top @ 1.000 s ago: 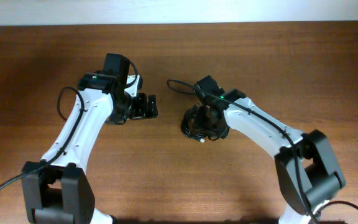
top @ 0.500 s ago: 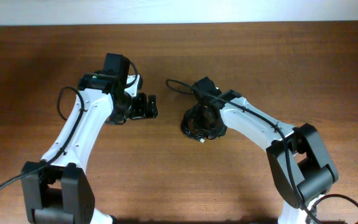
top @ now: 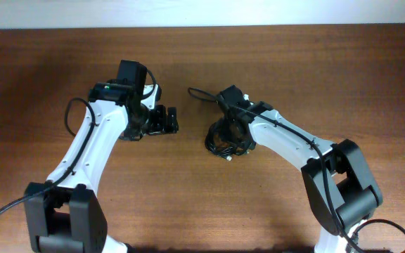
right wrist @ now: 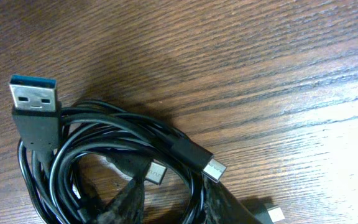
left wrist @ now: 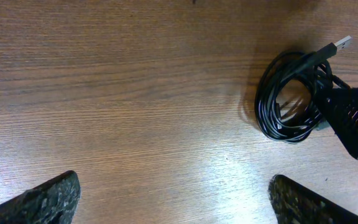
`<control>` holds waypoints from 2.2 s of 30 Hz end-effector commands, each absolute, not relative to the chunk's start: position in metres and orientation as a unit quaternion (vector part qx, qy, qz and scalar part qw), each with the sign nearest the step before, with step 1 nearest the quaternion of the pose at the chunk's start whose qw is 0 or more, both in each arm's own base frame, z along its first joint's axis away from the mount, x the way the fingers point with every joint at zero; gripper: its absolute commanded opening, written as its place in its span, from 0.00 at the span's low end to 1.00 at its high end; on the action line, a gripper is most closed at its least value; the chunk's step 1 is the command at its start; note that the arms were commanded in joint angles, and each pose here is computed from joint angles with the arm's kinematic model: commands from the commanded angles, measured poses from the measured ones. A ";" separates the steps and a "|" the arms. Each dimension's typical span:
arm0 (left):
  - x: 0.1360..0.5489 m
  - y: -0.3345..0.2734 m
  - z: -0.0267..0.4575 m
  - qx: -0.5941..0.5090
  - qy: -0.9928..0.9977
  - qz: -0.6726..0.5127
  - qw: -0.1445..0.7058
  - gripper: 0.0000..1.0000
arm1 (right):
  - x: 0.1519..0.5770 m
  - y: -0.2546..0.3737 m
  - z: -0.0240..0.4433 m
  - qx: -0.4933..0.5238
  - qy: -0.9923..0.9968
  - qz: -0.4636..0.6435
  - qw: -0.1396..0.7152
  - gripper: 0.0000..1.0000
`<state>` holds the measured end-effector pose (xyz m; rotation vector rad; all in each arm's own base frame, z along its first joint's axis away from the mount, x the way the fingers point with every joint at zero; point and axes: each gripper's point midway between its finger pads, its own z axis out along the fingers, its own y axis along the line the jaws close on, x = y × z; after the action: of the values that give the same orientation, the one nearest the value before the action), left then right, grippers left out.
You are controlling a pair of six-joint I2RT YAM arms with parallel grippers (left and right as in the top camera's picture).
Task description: Untangle cables
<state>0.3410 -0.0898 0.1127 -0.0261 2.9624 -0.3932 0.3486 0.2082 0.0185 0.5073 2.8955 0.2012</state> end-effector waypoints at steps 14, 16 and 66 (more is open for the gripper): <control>0.344 -0.091 0.113 -0.013 0.987 -0.137 0.077 0.99 | 0.340 0.210 0.035 0.193 0.975 0.074 0.082 0.04; 0.343 -0.092 0.113 -0.013 0.988 -0.137 0.076 0.99 | 0.347 0.214 0.064 0.177 0.976 0.086 0.098 0.04; 0.357 -0.148 0.131 0.000 0.964 -0.245 0.104 0.99 | 0.307 0.278 0.330 -0.012 0.891 0.401 0.212 0.04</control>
<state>0.3487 -0.1660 0.1420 0.1712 2.7916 -0.8849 0.3264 0.2979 0.2657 0.0652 2.6589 1.0862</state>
